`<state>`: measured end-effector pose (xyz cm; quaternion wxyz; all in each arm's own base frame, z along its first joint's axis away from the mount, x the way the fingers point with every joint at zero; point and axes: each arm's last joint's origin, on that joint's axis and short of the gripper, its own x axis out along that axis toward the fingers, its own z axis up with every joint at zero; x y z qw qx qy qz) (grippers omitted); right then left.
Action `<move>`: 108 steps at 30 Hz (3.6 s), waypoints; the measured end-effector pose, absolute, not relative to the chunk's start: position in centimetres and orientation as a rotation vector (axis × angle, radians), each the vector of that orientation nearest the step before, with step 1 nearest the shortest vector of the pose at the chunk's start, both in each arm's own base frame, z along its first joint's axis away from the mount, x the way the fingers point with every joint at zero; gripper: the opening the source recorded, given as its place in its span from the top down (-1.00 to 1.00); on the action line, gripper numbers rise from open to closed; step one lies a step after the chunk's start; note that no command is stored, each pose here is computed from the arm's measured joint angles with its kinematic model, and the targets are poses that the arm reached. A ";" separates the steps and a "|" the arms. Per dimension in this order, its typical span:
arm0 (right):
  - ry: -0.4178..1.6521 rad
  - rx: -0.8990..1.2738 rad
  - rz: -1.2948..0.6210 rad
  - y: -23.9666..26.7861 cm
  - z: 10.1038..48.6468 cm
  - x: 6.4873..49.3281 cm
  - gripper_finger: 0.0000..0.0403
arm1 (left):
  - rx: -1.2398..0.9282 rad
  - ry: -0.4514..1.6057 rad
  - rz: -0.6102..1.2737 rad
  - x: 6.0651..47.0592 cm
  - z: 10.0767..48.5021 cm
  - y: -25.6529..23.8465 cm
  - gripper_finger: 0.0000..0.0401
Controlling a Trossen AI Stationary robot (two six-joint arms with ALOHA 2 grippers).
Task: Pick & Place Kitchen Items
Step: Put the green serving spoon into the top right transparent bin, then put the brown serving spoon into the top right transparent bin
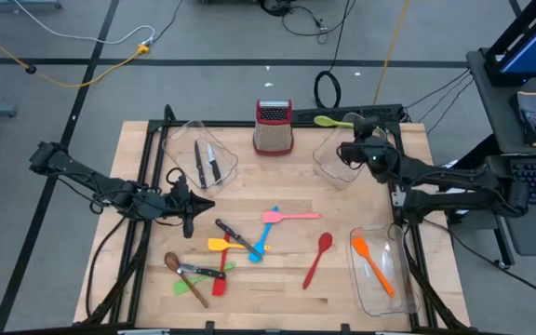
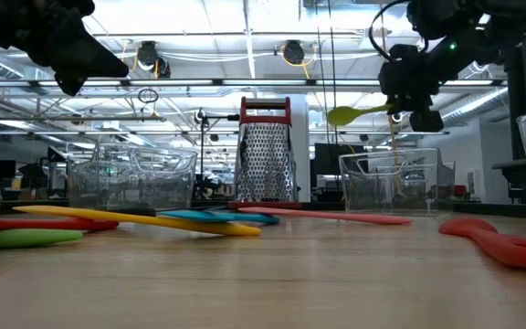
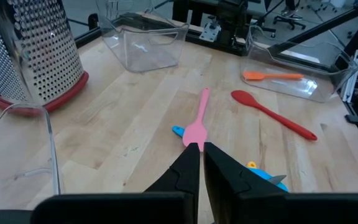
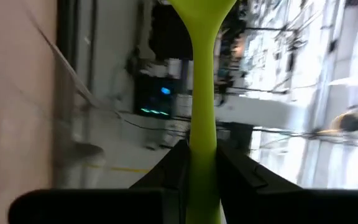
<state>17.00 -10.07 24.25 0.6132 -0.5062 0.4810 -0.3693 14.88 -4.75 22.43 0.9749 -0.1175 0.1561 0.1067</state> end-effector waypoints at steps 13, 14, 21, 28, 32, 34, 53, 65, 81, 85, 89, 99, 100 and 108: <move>0.902 -0.388 -1.042 -12.0 26.4 15.6 0.75 | -0.212 0.313 0.225 14.9 22.4 -4.7 0.88; 0.872 -0.307 -1.039 -12.1 26.4 15.5 0.75 | -0.211 0.312 0.230 14.9 22.4 -4.7 0.88; 0.733 0.158 -1.030 -12.8 25.4 15.5 0.75 | -0.205 0.311 0.235 14.9 22.4 -4.7 0.88; 0.708 0.541 -1.127 -13.1 24.2 14.2 0.75 | -0.182 0.313 0.232 14.9 22.4 -4.7 0.88; 0.625 0.763 -1.101 -13.4 24.1 14.0 0.75 | -0.180 0.313 0.231 14.9 22.4 -4.7 0.88; 0.593 0.858 -1.090 -13.4 24.1 13.9 0.75 | -0.181 0.313 0.231 14.9 22.4 -4.7 0.88; 0.531 1.192 -1.133 -11.7 23.6 14.7 0.75 | -0.222 0.311 0.236 14.9 22.4 -4.7 0.88; 0.621 1.202 -1.217 -12.2 22.1 15.2 0.75 | -0.263 0.307 0.241 14.9 22.4 -4.7 0.88; 0.667 1.199 -1.228 -13.6 19.8 17.2 0.74 | -0.265 0.319 0.209 14.9 22.4 -4.8 0.88; 0.670 1.178 -1.244 -13.9 19.4 17.6 0.67 | -0.265 0.319 0.209 14.9 22.4 -4.8 0.88; 0.693 1.171 -1.247 -14.0 19.0 17.7 0.64 | -0.263 0.322 0.210 14.9 22.4 -4.8 0.88; 0.717 1.150 -1.244 -14.1 18.7 17.8 0.58 | -0.263 0.323 0.210 14.9 22.4 -4.8 0.88; 0.719 1.146 -1.242 -14.1 18.7 17.8 0.57 | -0.263 0.323 0.210 14.9 22.4 -4.8 0.88; 0.723 1.129 -1.217 -14.0 19.0 17.7 0.48 | -0.263 0.322 0.210 14.9 22.4 -4.8 0.88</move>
